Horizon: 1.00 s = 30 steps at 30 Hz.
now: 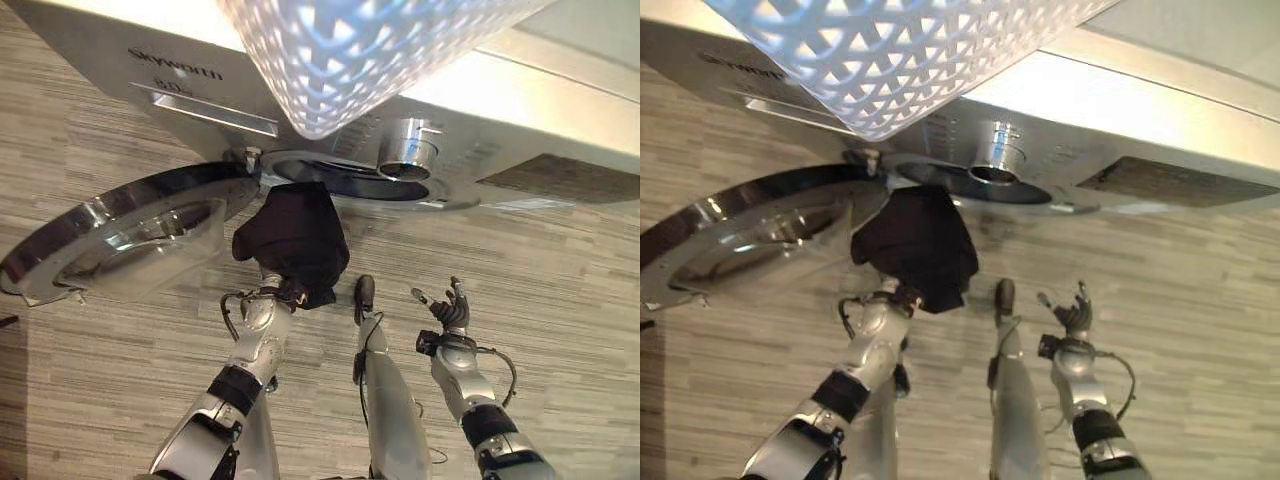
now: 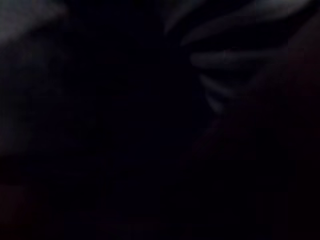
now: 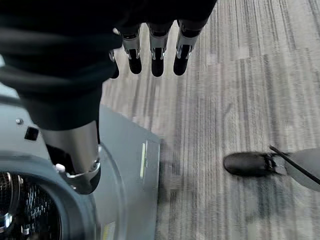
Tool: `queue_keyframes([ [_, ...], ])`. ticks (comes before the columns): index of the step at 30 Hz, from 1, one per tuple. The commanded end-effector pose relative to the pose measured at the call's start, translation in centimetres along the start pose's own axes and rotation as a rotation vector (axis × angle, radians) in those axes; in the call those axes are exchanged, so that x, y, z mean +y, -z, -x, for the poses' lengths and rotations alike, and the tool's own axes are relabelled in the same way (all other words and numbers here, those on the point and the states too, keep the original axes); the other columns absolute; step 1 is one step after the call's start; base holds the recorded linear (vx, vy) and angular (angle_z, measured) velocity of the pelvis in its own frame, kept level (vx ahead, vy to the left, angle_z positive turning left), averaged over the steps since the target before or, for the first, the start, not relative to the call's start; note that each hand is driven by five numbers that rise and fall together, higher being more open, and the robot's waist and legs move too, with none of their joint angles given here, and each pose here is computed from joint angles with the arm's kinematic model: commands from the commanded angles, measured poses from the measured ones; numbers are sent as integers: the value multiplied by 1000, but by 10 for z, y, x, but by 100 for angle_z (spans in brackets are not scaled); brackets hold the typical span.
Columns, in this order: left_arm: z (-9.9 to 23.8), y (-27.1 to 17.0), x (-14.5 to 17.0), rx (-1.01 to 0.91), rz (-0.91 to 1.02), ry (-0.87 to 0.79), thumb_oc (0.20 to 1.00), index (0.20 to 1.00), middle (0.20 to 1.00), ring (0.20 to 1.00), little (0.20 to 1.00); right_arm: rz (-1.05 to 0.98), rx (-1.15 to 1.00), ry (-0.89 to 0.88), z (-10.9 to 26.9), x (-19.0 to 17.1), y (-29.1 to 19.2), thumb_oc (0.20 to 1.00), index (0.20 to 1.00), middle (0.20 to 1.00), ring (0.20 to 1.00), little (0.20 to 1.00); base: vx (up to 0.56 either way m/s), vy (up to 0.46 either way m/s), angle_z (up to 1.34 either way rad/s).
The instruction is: Grab the laundry basket,head to the washer,open it,put in the laundry and shut it.
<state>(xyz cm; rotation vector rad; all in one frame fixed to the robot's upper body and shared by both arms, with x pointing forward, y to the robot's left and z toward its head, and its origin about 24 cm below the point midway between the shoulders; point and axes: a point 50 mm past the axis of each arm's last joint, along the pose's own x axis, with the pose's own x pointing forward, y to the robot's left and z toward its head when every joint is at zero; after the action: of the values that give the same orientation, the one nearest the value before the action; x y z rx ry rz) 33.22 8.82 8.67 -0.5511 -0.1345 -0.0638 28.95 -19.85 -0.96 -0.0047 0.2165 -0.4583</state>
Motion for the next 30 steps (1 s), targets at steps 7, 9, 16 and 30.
queue_keyframes([
  [7,-24,-27,-49,-149,106,46,200,200,200,200,200,-117,-18,70,10,-5,4,1000,1000,1000,1000,1000,17,-132,4],
  [9,-28,-30,-55,-154,134,39,200,200,200,200,200,-141,-26,75,11,-4,2,1000,1000,1000,1000,1000,13,-151,3],
  [16,-47,-54,-68,-220,211,-14,200,200,200,200,200,-203,-84,51,13,5,-11,1000,1000,1000,1000,1000,20,-139,-2],
  [30,-97,-195,-59,-520,357,-181,200,200,200,200,200,-252,-86,-17,25,-6,-3,1000,1000,1000,1000,1000,57,-154,0],
])
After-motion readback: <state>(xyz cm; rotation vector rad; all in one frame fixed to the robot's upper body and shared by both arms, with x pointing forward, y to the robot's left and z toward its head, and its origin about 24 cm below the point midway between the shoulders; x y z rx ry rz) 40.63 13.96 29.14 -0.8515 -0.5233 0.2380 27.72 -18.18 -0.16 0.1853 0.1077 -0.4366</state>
